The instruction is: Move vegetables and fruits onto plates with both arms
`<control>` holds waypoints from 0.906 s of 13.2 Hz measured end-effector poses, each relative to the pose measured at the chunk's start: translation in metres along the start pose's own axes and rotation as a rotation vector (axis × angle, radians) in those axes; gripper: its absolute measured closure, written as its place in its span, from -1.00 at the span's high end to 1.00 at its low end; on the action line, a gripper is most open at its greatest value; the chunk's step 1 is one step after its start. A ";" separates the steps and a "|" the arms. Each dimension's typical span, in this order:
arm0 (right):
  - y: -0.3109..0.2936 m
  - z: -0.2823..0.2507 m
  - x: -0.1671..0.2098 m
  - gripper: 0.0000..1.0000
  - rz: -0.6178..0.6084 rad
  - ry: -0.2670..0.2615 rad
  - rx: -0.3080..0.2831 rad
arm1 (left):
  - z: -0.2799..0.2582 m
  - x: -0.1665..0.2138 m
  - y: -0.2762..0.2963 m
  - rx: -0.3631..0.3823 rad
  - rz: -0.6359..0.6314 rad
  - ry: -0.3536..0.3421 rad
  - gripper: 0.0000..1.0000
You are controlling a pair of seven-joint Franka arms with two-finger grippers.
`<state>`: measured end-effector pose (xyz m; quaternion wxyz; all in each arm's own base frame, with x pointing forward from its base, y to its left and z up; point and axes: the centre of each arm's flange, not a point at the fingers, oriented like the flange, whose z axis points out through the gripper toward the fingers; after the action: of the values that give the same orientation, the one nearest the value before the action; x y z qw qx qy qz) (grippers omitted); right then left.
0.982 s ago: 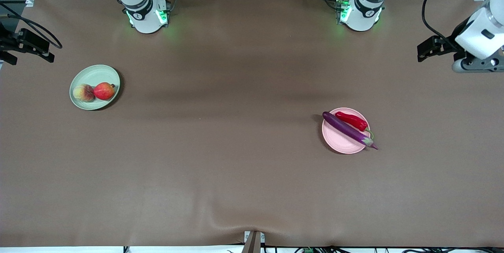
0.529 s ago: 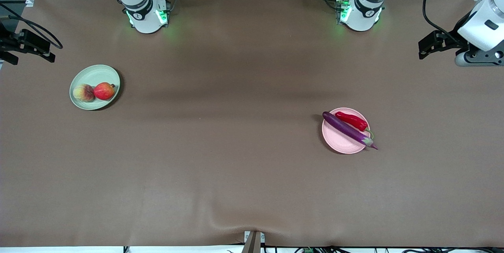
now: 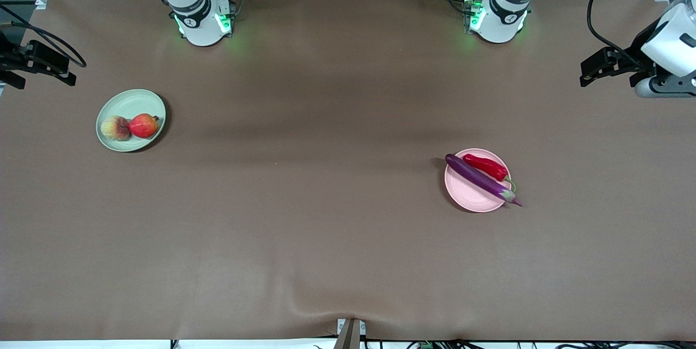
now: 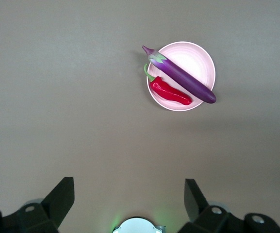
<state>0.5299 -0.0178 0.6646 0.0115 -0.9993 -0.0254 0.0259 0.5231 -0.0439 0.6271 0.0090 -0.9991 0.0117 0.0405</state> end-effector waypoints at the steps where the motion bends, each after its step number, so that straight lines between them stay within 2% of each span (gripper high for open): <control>1: 0.001 0.000 0.000 1.00 0.001 -0.002 0.000 | -0.002 0.000 0.000 0.000 0.000 0.005 1.00; 12: 0.006 0.001 0.000 1.00 0.011 -0.005 0.009 | -0.009 0.009 -0.004 -0.004 -0.022 0.028 1.00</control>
<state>0.5297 -0.0235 0.6634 0.0158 -0.9993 -0.0196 0.0286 0.5332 -0.0404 0.6359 0.0072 -0.9996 0.0010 0.0265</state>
